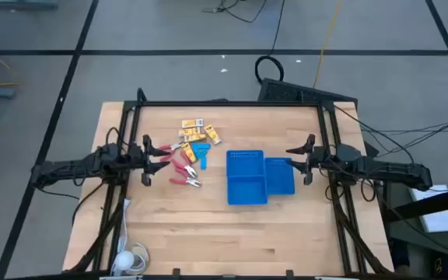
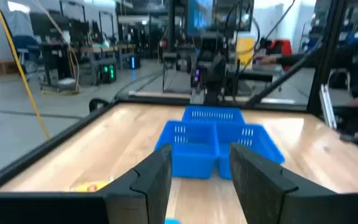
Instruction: Pick & Place School Supplies
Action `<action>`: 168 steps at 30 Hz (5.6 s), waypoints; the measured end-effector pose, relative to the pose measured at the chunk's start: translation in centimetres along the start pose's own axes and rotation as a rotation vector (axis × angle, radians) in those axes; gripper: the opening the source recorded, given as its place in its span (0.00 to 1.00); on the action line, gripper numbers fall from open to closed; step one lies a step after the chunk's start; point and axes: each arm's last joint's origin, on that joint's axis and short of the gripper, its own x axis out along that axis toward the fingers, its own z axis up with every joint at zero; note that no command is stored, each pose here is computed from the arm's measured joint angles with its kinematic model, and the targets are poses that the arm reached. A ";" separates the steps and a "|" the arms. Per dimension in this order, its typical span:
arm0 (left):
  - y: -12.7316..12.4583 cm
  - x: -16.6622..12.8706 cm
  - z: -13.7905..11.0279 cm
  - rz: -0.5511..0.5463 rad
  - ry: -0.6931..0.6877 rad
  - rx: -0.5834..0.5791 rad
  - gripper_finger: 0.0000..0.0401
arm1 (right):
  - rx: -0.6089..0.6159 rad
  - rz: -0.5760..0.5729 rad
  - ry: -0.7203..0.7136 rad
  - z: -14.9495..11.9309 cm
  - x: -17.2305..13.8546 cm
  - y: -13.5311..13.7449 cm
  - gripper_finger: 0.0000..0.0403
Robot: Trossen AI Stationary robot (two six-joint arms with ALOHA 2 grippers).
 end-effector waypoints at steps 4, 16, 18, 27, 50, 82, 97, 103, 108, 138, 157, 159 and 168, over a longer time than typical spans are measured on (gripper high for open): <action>0.0 0.0 0.5 -0.002 -0.047 -0.031 0.40 | 0.000 0.000 0.000 0.0 0.0 0.0 0.42; 0.2 0.0 0.6 0.047 -0.067 -0.230 0.40 | 0.000 0.000 0.001 0.0 0.0 0.0 0.42; 0.5 0.2 0.4 0.155 -0.058 -0.343 0.40 | 0.000 0.000 0.001 0.0 0.0 0.0 0.42; 2.0 0.6 -1.3 0.573 0.499 -0.402 0.40 | 0.000 0.000 0.000 0.0 0.0 0.0 0.42; 5.4 3.4 -4.8 0.840 1.116 -0.260 0.40 | 0.000 0.000 0.000 0.0 0.0 0.0 0.42; 5.6 4.5 -3.7 0.733 1.050 -0.348 0.15 | 0.000 0.003 0.000 0.0 0.0 0.0 0.42; 3.1 8.4 5.3 0.528 0.547 -0.051 0.13 | 0.000 0.003 0.001 0.0 0.0 0.0 0.42; 0.8 10.5 6.3 0.280 0.267 0.019 0.11 | 0.004 -0.055 -0.023 0.2 0.0 -0.2 0.42; -0.9 12.0 6.0 0.152 0.178 0.089 0.11 | -0.051 -0.081 -0.099 1.0 -0.1 -0.2 0.42; -2.1 15.1 2.5 0.094 0.211 0.152 0.13 | 0.321 -0.079 -0.283 2.8 1.7 0.0 0.42; -1.9 15.1 2.7 0.094 0.195 0.155 0.11 | 0.127 -0.011 -0.090 4.6 17.0 3.7 0.44; -1.9 15.1 2.7 0.094 0.197 0.156 0.11 | 0.122 0.034 -0.096 5.1 18.2 3.9 0.47; -2.1 15.1 2.8 0.049 0.189 0.152 0.11 | 0.076 0.115 -0.156 6.8 22.0 4.8 0.65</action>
